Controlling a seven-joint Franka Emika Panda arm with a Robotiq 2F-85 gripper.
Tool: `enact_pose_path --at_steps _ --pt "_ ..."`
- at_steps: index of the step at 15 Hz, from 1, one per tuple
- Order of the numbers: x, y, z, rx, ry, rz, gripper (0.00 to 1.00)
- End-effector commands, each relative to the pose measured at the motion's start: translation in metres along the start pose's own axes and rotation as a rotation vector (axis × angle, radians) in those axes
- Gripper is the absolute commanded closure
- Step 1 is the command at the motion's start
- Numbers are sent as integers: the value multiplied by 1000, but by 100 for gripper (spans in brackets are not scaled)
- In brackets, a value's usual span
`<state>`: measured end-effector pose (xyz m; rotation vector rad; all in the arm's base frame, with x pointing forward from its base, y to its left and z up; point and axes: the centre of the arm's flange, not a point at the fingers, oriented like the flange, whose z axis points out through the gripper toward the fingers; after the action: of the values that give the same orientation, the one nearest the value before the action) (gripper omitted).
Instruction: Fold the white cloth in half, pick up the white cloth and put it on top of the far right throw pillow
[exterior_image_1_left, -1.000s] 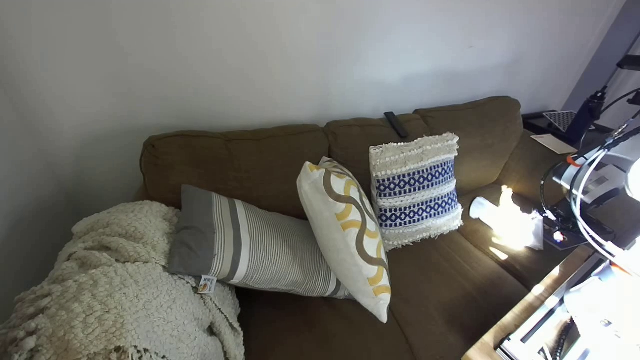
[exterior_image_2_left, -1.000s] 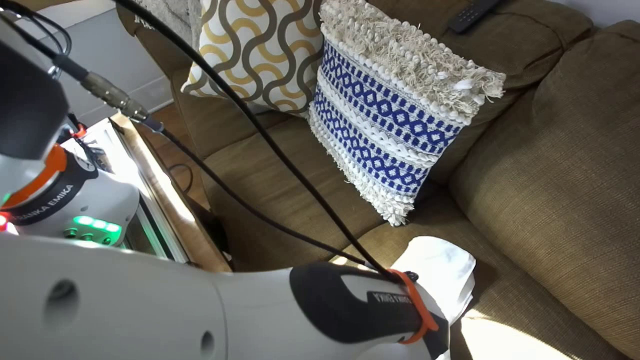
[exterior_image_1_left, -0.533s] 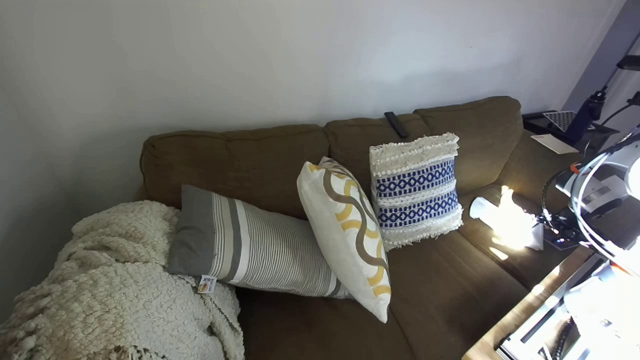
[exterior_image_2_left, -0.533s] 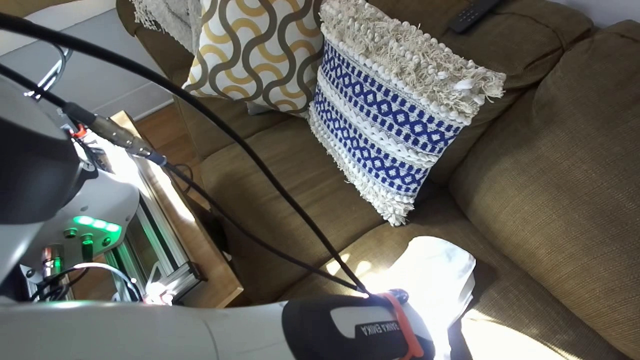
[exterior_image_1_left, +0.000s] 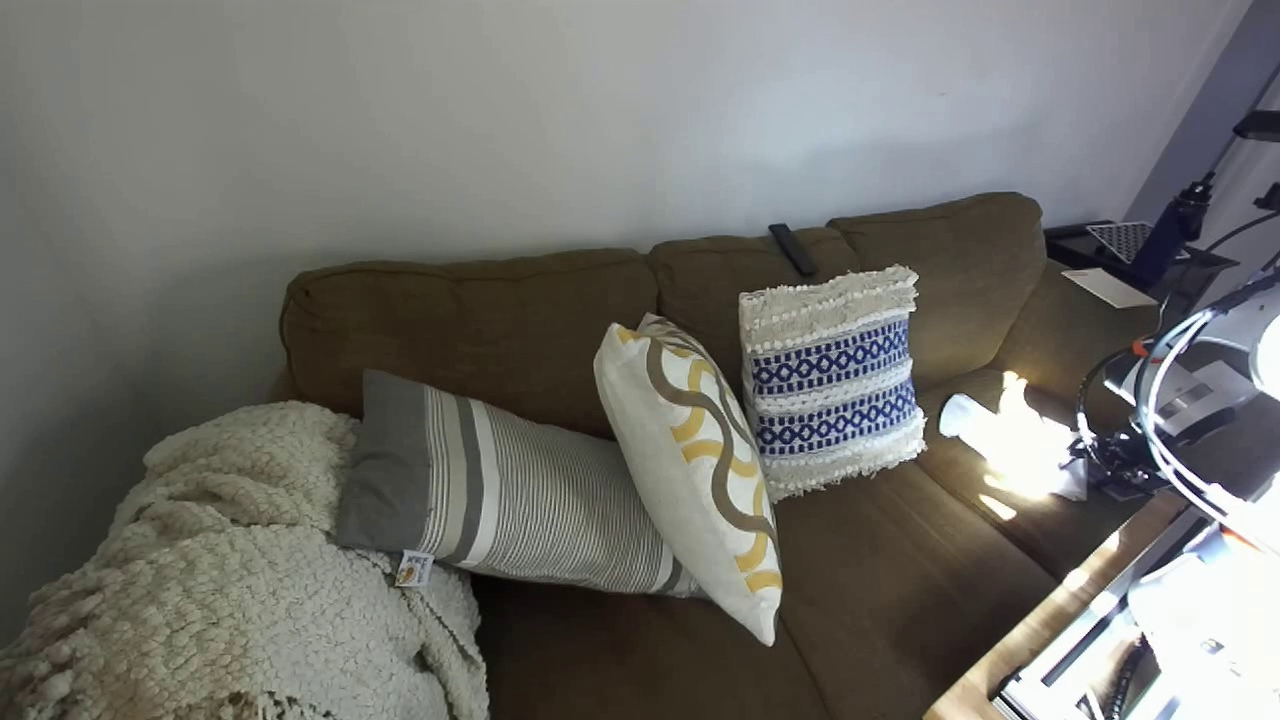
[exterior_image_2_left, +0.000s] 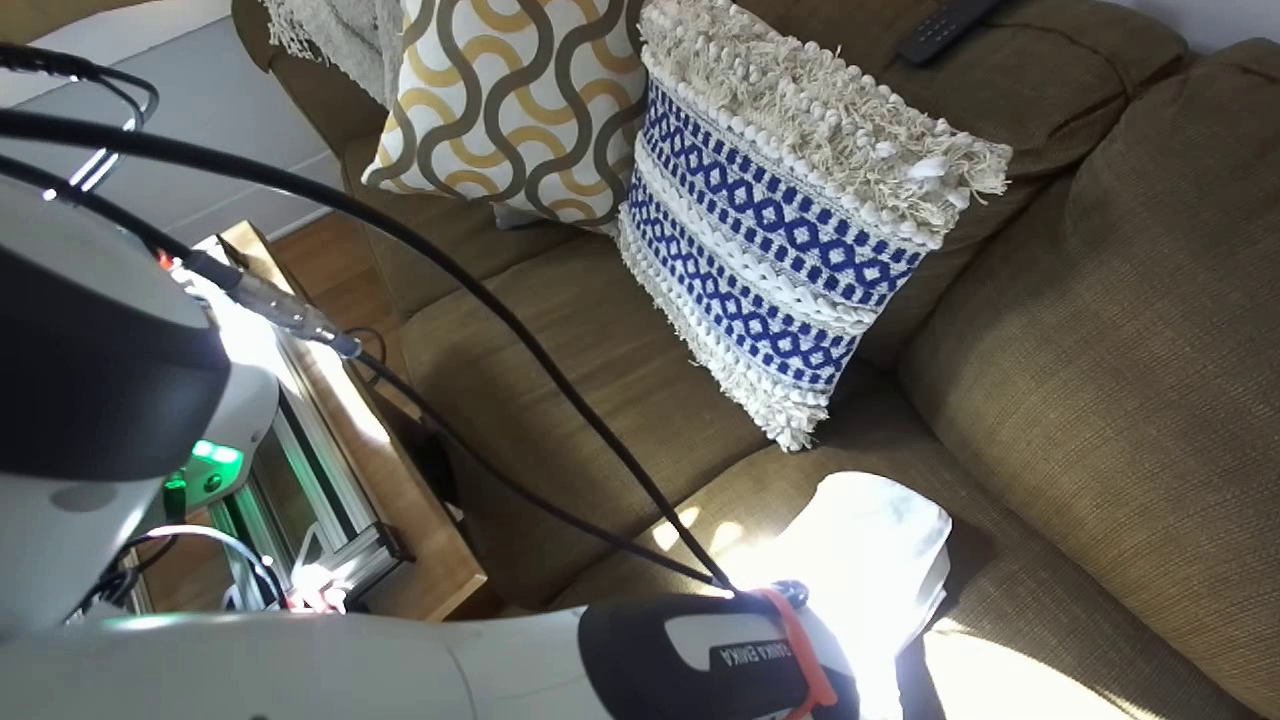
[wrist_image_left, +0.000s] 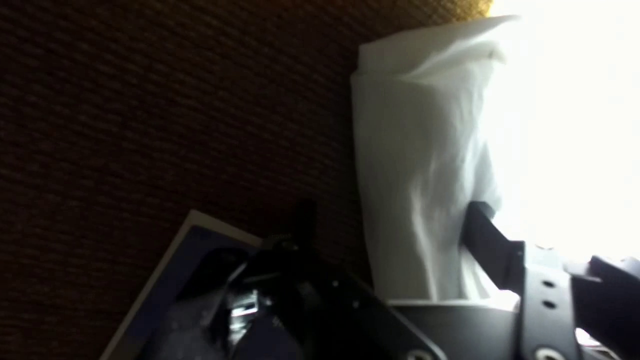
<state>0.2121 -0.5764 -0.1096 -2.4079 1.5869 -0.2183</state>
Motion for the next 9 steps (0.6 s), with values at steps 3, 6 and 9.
enact_pose_path --at_steps 3,6,9 --pt "6 -2 -3 9 31 7 69" --pt "7 -7 -21 10 46 5 92" --pt "10 -7 -47 29 34 -8 100"
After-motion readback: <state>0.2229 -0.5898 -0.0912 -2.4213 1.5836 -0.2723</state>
